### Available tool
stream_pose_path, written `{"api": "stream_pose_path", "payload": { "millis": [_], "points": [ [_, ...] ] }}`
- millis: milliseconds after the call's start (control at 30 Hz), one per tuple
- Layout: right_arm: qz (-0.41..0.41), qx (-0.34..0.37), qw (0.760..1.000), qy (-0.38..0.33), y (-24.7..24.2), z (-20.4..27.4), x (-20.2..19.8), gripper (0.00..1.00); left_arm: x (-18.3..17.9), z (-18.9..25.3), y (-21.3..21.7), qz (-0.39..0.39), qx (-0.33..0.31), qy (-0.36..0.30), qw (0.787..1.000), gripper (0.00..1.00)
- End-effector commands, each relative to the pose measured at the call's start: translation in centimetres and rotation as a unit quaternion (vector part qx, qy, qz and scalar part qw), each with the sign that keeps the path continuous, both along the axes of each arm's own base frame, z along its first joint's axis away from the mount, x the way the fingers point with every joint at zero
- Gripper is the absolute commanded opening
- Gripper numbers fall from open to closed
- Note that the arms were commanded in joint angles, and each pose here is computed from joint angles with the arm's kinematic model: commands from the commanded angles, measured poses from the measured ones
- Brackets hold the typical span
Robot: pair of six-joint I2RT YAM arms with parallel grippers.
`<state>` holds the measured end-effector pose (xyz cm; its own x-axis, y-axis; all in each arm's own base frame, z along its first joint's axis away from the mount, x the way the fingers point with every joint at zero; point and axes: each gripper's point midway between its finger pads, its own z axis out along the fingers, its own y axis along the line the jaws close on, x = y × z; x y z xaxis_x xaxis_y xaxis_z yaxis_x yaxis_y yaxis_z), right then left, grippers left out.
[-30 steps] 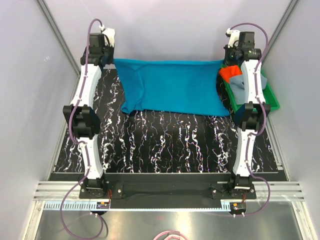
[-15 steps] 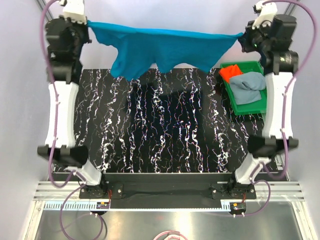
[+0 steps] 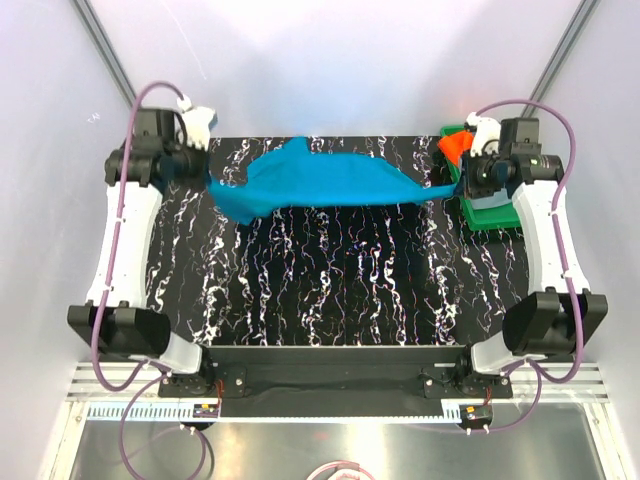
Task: Fold and stack the t-shirts
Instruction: Fold the tshirt
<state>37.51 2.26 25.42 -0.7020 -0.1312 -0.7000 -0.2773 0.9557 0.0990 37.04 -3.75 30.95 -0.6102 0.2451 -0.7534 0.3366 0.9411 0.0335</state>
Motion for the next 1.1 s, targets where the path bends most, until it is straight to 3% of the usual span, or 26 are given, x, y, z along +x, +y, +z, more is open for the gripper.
{"api": "stream_pose_path", "payload": {
  "millis": [0, 200, 333, 400, 667, 1067],
  "points": [
    [0.002, 0.007, 0.999, -0.053, 0.2, 3.9, -1.9, 0.00, -3.9, 3.3, -0.8, -0.010, -0.032, -0.040, 0.999, 0.00],
    [0.019, 0.018, 1.000, 0.011, 1.0, 0.5, -5.6, 0.00, -6.7, 1.4, -2.7, -0.090, -0.048, 0.052, 0.993, 0.00],
    [0.027, 0.034, 0.998, 0.049, 1.7, -1.6, -7.6, 0.00, -10.5, -2.4, -4.2, -0.127, -0.094, 0.206, 0.966, 0.00],
    [0.034, 0.042, 0.996, 0.067, 2.0, -2.5, -8.5, 0.00, -11.4, -4.8, -4.1, -0.117, -0.100, 0.252, 0.955, 0.00],
    [0.047, 0.069, 0.989, 0.118, 3.1, -5.2, -11.2, 0.00, -12.4, -7.7, -4.2, -0.109, -0.110, 0.312, 0.937, 0.00],
    [0.051, 0.062, 0.990, 0.119, 3.0, -5.4, -12.6, 0.00, -11.1, -10.2, -3.2, -0.089, -0.088, 0.357, 0.926, 0.00]
  ]
}}
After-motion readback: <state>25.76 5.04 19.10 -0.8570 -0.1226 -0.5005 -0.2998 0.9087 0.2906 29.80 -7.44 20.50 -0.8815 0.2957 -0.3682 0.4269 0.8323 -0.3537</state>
